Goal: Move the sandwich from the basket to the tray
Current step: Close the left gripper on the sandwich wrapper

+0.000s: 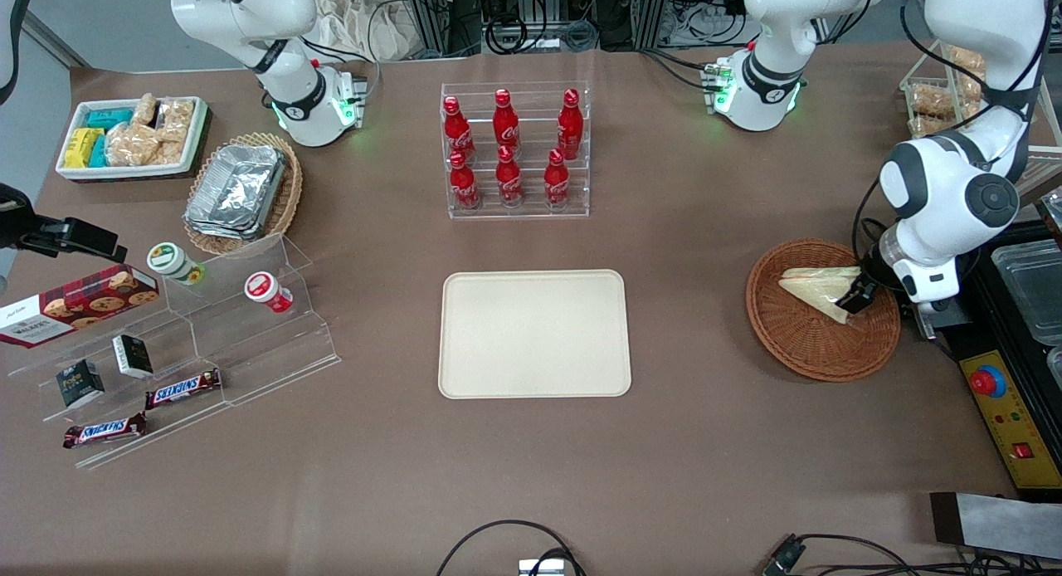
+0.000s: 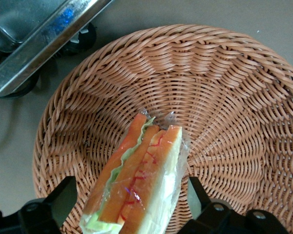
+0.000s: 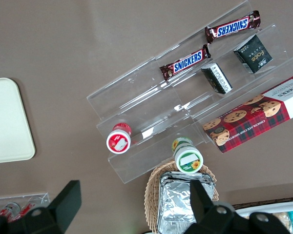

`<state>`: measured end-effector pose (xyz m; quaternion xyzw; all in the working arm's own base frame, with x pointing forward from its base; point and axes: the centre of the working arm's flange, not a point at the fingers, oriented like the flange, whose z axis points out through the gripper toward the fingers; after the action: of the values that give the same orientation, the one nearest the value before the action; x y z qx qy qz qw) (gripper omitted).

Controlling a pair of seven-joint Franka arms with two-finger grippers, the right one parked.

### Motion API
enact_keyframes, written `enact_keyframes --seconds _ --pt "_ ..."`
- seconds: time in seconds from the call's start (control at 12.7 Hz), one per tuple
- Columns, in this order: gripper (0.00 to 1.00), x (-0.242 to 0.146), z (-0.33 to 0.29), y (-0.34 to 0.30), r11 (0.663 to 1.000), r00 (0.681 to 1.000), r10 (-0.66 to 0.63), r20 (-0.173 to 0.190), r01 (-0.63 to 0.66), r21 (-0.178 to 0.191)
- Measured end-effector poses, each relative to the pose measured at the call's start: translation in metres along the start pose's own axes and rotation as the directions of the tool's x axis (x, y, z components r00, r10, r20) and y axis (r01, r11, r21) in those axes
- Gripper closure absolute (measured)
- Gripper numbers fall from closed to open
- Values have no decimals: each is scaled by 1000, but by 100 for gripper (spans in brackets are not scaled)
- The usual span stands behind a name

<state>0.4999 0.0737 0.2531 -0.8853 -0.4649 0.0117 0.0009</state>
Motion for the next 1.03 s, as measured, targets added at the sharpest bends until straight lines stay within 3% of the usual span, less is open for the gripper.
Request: enact_keyframes --seconds 0.24,0.4,0.79,1.03 --pt "0 0 3 0 1000 1000 -14 -2 14 -2" --pt "7 -1 5 1 1000 1000 -15 -1 15 -1" --pt "62 -3 7 2 1000 1000 -11 0 11 0" --pt "78 -4 5 4 1000 1000 -4 -2 4 -3"
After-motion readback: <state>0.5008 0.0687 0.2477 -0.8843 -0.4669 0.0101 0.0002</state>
